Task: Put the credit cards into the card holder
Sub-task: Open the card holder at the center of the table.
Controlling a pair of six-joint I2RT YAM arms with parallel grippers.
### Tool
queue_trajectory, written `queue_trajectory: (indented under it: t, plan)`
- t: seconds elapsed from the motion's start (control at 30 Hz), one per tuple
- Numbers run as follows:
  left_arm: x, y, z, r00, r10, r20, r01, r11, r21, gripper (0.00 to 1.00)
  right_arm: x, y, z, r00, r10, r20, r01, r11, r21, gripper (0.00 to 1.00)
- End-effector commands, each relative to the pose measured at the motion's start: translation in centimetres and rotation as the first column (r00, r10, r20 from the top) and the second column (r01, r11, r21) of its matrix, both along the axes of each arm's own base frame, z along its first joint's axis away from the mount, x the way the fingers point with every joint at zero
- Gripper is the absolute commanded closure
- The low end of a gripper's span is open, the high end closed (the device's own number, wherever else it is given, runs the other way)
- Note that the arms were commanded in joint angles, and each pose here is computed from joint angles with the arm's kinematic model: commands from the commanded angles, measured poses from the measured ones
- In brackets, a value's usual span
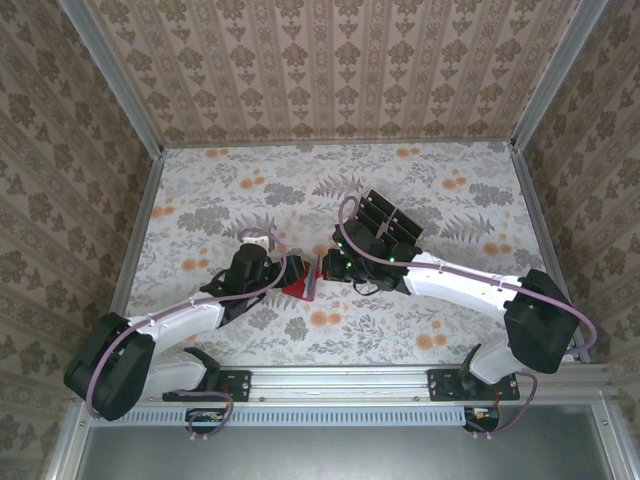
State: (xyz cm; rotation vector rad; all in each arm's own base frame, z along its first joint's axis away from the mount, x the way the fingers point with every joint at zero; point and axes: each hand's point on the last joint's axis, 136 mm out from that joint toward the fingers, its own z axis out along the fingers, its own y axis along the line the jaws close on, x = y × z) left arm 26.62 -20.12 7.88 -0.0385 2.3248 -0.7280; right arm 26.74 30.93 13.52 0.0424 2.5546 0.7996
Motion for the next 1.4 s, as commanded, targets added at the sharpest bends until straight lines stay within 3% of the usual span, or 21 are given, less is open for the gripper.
queue_trajectory:
  t: [0.0,0.3,0.5,0.7,0.8,0.97,1.13,1.27,1.37]
  plan:
    - [-0.1,1.2,-1.0,0.999,0.035,-0.032,-0.032,0.995,0.099,0.30,-0.6,-2.4,-1.7,0.999,-0.046,-0.019,0.045,0.998,-0.050,1.00]
    - [-0.8,0.9,-3.8,0.993,0.010,-0.117,0.007,0.989,0.147,0.38,-1.1,-5.3,-7.7,0.990,-0.111,-0.090,0.098,0.986,-0.138,1.00]
    - [-1.2,-0.6,-2.5,0.996,-0.030,-0.078,0.037,0.995,0.096,0.37,-0.4,-6.2,-9.5,0.988,-0.116,-0.101,0.093,0.973,-0.213,1.00]
    - [-1.7,-1.2,-0.5,0.999,-0.029,-0.016,0.029,1.000,0.011,0.47,0.1,-5.8,-7.7,0.992,-0.100,-0.070,0.084,0.976,-0.202,0.66]
    - [-1.9,-1.1,-0.1,1.000,-0.019,0.002,0.019,1.000,-0.006,0.53,0.1,-5.7,-6.3,0.994,-0.095,-0.055,0.083,0.979,-0.185,0.60]
    - [-2.0,-0.9,-0.5,1.000,-0.015,-0.002,0.015,1.000,-0.001,0.62,0.1,-4.9,-4.1,0.996,-0.082,-0.032,0.077,0.989,-0.128,0.58]
    - [-2.3,-1.0,-1.2,1.000,-0.013,-0.017,0.013,1.000,-0.004,0.79,0.1,-2.6,-2.9,0.999,-0.043,-0.024,0.041,0.997,-0.068,0.59]
    - [-2.5,-1.3,-1.1,1.000,-0.016,-0.019,0.016,1.000,-0.014,0.91,0.2,-0.4,-3.5,0.999,-0.004,-0.041,0.002,0.998,-0.056,0.63]
    - [-2.8,-1.4,-0.7,1.000,-0.013,-0.014,0.013,1.000,-0.025,0.93,0.2,0.9,-4.8,0.998,0.014,-0.065,-0.017,0.998,-0.053,0.66]
